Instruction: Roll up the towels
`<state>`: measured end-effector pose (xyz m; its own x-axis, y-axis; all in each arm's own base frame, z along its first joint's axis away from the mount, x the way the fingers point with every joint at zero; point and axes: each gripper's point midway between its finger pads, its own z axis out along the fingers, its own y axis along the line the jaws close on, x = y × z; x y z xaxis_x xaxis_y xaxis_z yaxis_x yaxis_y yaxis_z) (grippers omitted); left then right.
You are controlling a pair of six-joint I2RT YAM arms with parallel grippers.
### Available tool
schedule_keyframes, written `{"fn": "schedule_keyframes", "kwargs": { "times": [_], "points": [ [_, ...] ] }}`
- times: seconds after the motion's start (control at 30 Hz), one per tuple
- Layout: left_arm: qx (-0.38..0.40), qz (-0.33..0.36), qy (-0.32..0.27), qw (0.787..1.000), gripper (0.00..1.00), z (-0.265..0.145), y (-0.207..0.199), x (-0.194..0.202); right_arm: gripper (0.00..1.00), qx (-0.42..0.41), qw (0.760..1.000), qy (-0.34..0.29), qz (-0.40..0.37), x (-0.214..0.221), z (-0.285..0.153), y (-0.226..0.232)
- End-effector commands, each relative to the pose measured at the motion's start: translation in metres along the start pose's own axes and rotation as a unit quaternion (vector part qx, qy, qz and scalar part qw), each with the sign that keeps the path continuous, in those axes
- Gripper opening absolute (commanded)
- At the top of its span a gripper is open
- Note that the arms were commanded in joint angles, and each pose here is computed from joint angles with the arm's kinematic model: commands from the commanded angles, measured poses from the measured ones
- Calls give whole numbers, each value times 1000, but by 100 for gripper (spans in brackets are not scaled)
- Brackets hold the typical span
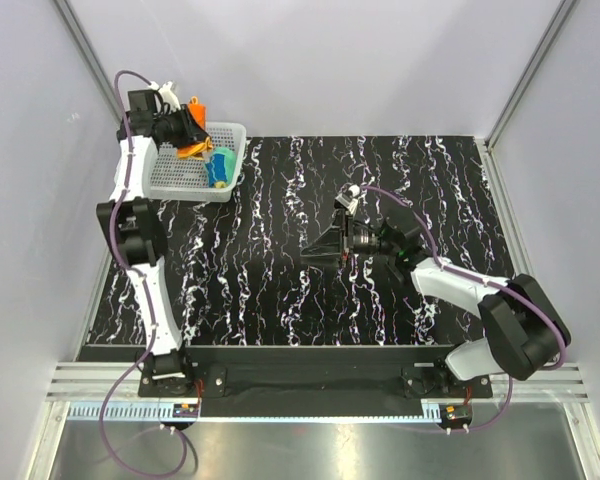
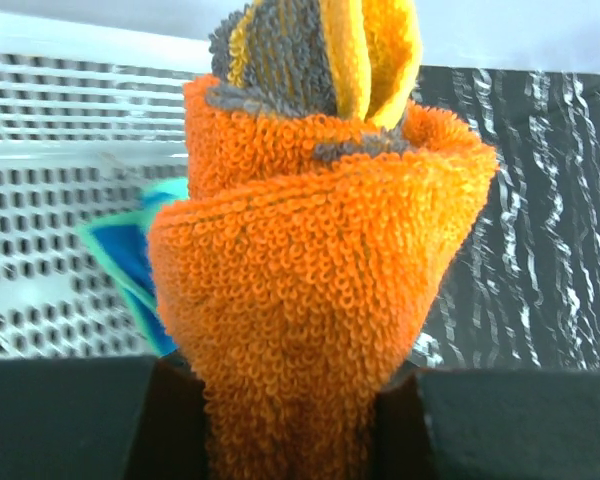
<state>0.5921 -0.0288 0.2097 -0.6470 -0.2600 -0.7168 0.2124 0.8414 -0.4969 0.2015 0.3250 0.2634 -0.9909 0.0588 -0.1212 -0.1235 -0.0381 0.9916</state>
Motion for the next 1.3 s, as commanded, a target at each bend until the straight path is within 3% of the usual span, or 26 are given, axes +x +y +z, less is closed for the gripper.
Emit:
{"fn": "schedule_keyframes", "kwargs": {
  "times": [0.0, 0.13, 0.33, 0.43, 0.47, 0.5, 0.6, 0.67, 0.7, 0.77, 0.8, 0.93, 1.13, 1.27],
  "points": [
    [34, -49, 25, 998, 0, 20, 39, 17, 47, 9, 1000, 19, -13, 7, -2, -11],
    [23, -88, 43, 995, 1, 42, 82, 43, 47, 17, 999, 29, -8, 6, -1, -22],
    [11, -114, 78, 990, 10, 60, 104, 74, 47, 19, 999, 36, 5, 0, 3, -34],
    [-38, -109, 94, 989, 21, 59, 121, 86, 46, 16, 999, 38, 8, -1, 5, -37],
    [-60, -95, 99, 989, 33, 57, 128, 89, 46, 17, 999, 38, 8, -1, 5, -38],
    [-85, -84, 103, 988, 37, 53, 134, 89, 46, 18, 999, 39, 10, -1, 5, -39],
    [-191, -51, 123, 972, 45, 43, 162, 100, 46, 21, 999, 41, 13, -1, 5, -42],
    [-219, -37, 131, 966, 48, 44, 164, 103, 46, 23, 999, 43, 16, -1, 6, -45],
    [-246, -25, 132, 960, 60, 40, 168, 100, 46, 22, 999, 43, 16, -2, 6, -45],
    [-270, 6, 140, 953, 72, 44, 164, 102, 46, 23, 999, 44, 17, -1, 6, -45],
    [-296, 16, 140, 945, 85, 40, 169, 100, 46, 23, 999, 43, 18, -1, 6, -45],
    [-321, 16, 139, 937, 97, 37, 173, 101, 46, 24, 999, 45, 17, 1, 4, -44],
    [-352, 2, 115, 929, 99, 15, 186, 83, 46, 24, 999, 44, 15, 1, 4, -43],
    [-346, -15, 79, 935, 99, -4, 186, 59, 46, 24, 999, 44, 16, 0, 5, -42]
  ]
}}
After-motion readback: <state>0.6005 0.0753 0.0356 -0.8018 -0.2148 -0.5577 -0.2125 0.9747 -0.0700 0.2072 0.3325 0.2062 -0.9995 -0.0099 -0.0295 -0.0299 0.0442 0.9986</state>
